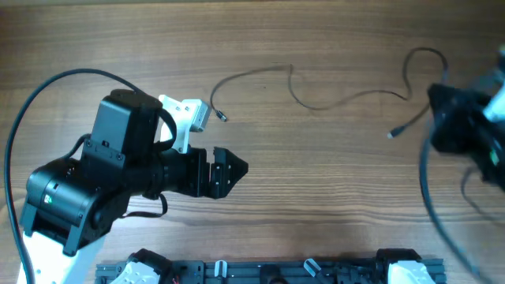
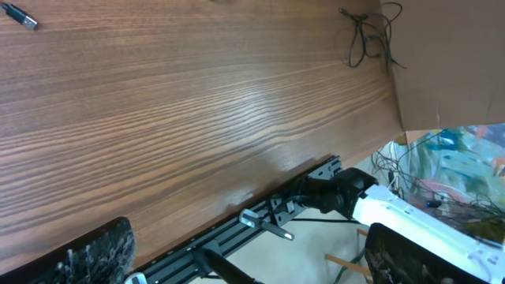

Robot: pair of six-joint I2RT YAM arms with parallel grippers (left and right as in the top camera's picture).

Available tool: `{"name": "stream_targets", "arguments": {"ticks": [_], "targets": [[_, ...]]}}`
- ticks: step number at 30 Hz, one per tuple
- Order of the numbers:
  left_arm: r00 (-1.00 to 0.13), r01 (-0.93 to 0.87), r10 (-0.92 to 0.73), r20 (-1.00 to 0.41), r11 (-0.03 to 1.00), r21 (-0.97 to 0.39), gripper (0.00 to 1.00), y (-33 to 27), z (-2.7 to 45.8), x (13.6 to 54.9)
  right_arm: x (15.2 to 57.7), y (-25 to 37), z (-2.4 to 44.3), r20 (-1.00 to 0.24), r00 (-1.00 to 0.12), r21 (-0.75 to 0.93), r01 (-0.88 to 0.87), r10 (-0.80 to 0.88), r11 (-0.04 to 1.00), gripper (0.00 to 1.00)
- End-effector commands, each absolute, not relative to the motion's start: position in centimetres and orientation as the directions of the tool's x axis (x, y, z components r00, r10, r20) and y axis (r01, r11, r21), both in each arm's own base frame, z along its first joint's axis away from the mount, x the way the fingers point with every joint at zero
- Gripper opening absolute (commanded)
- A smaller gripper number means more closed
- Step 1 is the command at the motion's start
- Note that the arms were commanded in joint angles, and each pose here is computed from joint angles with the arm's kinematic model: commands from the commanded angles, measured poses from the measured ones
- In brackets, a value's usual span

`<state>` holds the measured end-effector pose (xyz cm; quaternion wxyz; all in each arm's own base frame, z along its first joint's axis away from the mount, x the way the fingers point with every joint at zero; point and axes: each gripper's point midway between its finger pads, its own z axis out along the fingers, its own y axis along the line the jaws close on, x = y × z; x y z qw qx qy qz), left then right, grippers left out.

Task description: Untangle cables

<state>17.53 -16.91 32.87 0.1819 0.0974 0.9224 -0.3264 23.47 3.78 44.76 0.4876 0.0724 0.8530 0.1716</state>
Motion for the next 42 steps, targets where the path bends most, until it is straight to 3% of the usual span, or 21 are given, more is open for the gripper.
{"name": "stream_targets", "arguments": {"ticks": [1,4,7,11,15,18,28,31,36,37,38,39,41,42], "targets": [[-0.903,0.324,0.076,-0.423,0.768,-0.553,0.95,-16.9,33.1,17.6,22.0,3.9,45.9,-0.84,-0.467,0.349,-0.077,0.275,0.934,0.04],[-0.895,0.311,0.064,-0.441,0.799,-0.515,0.95,-16.3,32.9,18.3,21.7,6.7,46.4,-0.842,-0.495,0.369,-0.245,0.212,0.897,0.04],[-0.836,0.434,0.181,-0.517,0.796,-0.422,0.95,-16.1,32.6,18.9,21.4,9.7,46.5,-0.867,-0.493,0.327,-0.464,0.067,0.823,0.04],[-0.782,0.525,0.275,-0.56,0.774,-0.354,0.91,-17.1,31.9,21.3,19.8,12.0,47.8,-0.911,-0.411,0.267,-0.65,-0.033,0.712,0.04],[-0.74,0.597,0.339,-0.581,0.729,-0.334,0.92,-20.6,30.1,25.5,18.4,12.6,49.7,-0.94,-0.336,0.213,-0.702,-0.052,0.679,0.04],[-0.63,0.711,0.422,-0.652,0.652,-0.265,0.92,-23.9,29.2,28.3,17.6,12.6,51.2,-0.956,-0.289,0.179,-0.715,-0.052,0.676,0.04],[-0.244,0.947,0.657,-0.713,0.32,-0.029,1.0,-33.8,23.7,30.2,15.0,12.6,54.6,-0.979,-0.201,0.132,-0.723,-0.025,0.678,0.04],[-0.207,0.962,0.668,-0.714,0.273,-0.024,1.0,-36.8,21.2,30.5,14.9,12.6,54.2,-0.975,-0.22,0.145,-0.721,-0.026,0.678,0.04],[-0.223,0.959,0.666,-0.712,0.281,-0.037,0.99,-38.7,17.6,32.5,14.5,12.6,52.7,-0.961,-0.271,0.165,-0.718,-0.053,0.677,0.04],[-0.246,0.954,0.665,-0.706,0.294,-0.055,0.96,-38.9,16.9,32.6,14.4,12.6,52.5,-0.96,-0.274,0.163,-0.718,-0.061,0.676,0.04],[-0.25,0.954,0.668,-0.701,0.292,-0.063,0.62,-38.9,16.5,32.6,14.3,12.6,52.3,-0.959,-0.276,0.162,-0.719,-0.065,0.676,0.04],[-0.251,0.955,0.668,-0.701,0.289,-0.066,0.4,-39.0,16.5,32.6,14.3,12.6,52.3,-0.959,-0.277,0.162,-0.719,-0.065,0.676,0.04],[-0.247,0.956,0.663,-0.706,0.284,-0.067,0.04,-39.1,16.6,32.6,14.3,12.6,52.3,-0.959,-0.277,0.162,-0.719,-0.065,0.676,0.04],[-0.246,0.957,0.662,-0.708,0.282,-0.069,0.04,-39.2,16.6,32.5,14.3,12.6,52.3,-0.958,-0.278,0.162,-0.719,-0.065,0.676,0.04]]}}
